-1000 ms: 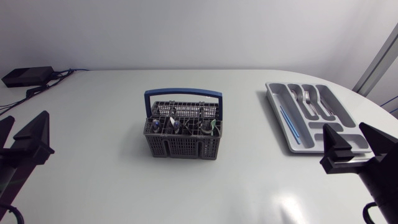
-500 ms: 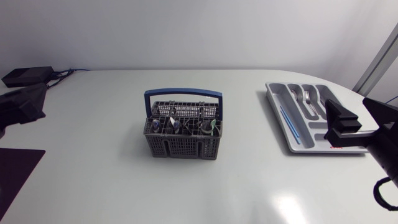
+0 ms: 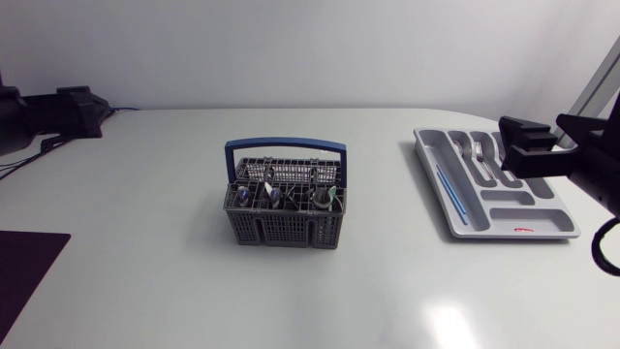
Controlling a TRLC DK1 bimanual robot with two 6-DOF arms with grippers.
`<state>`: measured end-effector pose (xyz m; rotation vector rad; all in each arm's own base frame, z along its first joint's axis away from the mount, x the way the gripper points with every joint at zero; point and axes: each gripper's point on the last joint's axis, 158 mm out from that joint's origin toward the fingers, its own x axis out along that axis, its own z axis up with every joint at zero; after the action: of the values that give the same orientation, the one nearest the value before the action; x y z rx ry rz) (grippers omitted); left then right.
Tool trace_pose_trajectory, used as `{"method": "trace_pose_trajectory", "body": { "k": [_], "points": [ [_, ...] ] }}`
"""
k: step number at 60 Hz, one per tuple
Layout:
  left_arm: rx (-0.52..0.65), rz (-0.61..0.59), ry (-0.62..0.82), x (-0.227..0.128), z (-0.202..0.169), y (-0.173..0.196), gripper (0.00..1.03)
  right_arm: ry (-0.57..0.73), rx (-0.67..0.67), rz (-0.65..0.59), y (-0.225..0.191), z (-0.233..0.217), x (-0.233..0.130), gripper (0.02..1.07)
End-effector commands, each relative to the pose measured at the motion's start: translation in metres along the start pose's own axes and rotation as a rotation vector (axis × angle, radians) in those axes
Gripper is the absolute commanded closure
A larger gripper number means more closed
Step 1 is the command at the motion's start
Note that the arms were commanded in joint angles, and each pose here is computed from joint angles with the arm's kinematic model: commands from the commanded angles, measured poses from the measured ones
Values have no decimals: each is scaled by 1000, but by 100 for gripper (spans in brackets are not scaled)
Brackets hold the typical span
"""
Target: Unload the cutlery basket into the drawer organizer.
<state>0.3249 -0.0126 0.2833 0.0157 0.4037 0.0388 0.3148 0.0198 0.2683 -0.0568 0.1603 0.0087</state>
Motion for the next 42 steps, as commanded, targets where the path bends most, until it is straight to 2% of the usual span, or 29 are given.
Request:
{"method": "trace_pose_trajectory", "body": {
  "k": [1, 16, 21, 33, 37, 42],
  "points": [
    [85, -19, 22, 7, 9, -9, 6, 32, 11, 1, 2, 6, 5, 7],
    [109, -127, 182, 37, -4, -39, 8, 242, -27, 38, 14, -11, 23, 7],
    [113, -190, 239, 46, -14, -53, 7, 304, -31, 81, 23, -18, 27, 7],
    [159, -240, 296, 57, -29, -75, 6, 407, -33, 214, 46, -33, 34, 7],
    [165, -248, 312, 60, -34, -79, 6, 458, -78, 277, 54, -44, 33, 7],
    [191, -268, 343, 61, -41, -88, 6, 508, -93, 298, 57, -53, 36, 7]
  ]
}}
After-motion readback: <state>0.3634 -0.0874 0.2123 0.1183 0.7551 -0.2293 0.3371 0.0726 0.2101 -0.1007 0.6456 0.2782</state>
